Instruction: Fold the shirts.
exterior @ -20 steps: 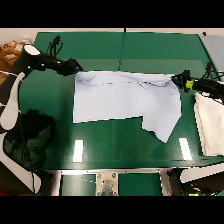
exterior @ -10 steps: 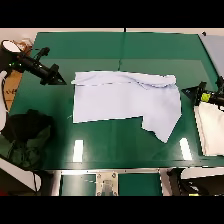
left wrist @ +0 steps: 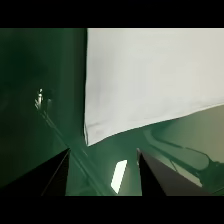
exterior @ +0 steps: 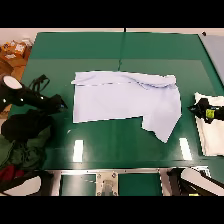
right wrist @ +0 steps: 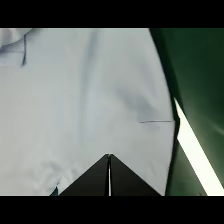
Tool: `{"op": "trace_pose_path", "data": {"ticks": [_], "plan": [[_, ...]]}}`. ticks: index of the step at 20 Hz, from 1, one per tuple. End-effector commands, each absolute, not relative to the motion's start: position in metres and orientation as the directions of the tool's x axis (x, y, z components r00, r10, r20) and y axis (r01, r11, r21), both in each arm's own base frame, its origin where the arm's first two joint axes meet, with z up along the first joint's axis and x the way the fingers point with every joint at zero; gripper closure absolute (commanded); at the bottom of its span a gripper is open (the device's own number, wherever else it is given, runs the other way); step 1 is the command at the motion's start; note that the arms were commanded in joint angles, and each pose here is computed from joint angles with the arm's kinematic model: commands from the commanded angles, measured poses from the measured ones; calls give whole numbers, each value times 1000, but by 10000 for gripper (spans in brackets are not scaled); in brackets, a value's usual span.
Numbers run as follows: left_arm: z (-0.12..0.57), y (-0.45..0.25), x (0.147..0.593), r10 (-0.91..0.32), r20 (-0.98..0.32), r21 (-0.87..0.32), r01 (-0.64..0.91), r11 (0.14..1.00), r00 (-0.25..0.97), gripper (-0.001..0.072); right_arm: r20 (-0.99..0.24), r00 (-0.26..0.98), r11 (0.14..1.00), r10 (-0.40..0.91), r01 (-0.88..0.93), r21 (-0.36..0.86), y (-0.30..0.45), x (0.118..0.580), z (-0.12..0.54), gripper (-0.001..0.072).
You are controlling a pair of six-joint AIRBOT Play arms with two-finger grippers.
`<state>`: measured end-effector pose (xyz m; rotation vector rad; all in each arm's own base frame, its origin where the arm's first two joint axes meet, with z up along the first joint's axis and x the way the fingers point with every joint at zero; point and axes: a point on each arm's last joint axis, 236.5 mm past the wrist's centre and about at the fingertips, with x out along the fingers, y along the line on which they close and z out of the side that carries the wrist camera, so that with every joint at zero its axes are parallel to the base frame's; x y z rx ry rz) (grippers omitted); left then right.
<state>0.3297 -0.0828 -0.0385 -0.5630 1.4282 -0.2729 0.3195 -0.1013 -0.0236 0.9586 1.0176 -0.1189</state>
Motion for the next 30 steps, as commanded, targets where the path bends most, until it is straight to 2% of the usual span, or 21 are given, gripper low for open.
{"op": "trace_pose_path", "data": {"ticks": [1, 2, 5, 9, 10, 11, 12, 13, 16, 17, 18, 19, 21, 23, 27, 30], "plan": [[-77, -86, 321, -502, -839, -543, -257, 800, 209, 231, -773, 567, 604, 285, 520, 604, -105, 315, -24, 571], [-86, -91, 318, -522, -830, -558, -272, 784, 197, 231, -761, 579, 588, 294, 518, 621, -104, 318, -23, 546], [-108, -118, 312, -552, -821, -571, -266, 777, 149, 232, -733, 603, 548, 315, 514, 660, -100, 326, -19, 547], [-120, -146, 319, -571, -807, -590, -242, 771, 147, 234, -736, 599, 544, 315, 522, 657, -101, 326, -23, 546], [-119, -142, 324, -562, -812, -583, -232, 778, 157, 317, -736, 599, 544, 315, 522, 657, -102, 326, -24, 546], [-117, -134, 328, -552, -817, -576, -222, 786, 165, 537, -737, 598, 545, 315, 522, 657, -101, 326, -24, 546], [-115, -129, 331, -553, -815, -579, -213, 787, 171, 629, -738, 597, 547, 315, 522, 655, -101, 326, -24, 545], [-113, -125, 333, -554, -814, -581, -222, 783, 175, 683, -742, 592, 551, 313, 524, 650, -102, 325, -25, 546], [-109, -103, 340, -537, -823, -567, -208, 797, 186, 683, -769, 562, 575, 304, 536, 618, -105, 317, -31, 541], [-106, -94, 343, -533, -824, -566, -216, 796, 195, 683, -785, 540, 558, 304, 567, 606, -106, 310, -35, 489], [-103, -85, 347, -534, -820, -570, -226, 790, 206, 683, -809, 503, 535, 303, 612, 582, -109, 299, -41, 371], [-101, -80, 347, -538, -816, -576, -220, 787, 212, 683, -836, 457, 531, 303, 648, 546, -110, 286, -47, 316], [-101, -80, 347, -540, -815, -576, -192, 795, 209, 682, -861, 400, 528, 315, 680, 509, -105, 270, -62, 306], [-100, -83, 347, -545, -812, -579, -172, 797, 209, 682, -837, 410, 487, 363, 682, 545, -83, 268, -77, 307], [-99, -84, 347, -550, -809, -584, -173, 793, 208, 682, -800, 441, 481, 407, 641, 598, -66, 285, -102, 315], [-99, -86, 344, -558, -806, -589, -172, 790, 195, 682, -743, 476, 416, 470, 623, 662, -62, 306, -110, 316]]}}
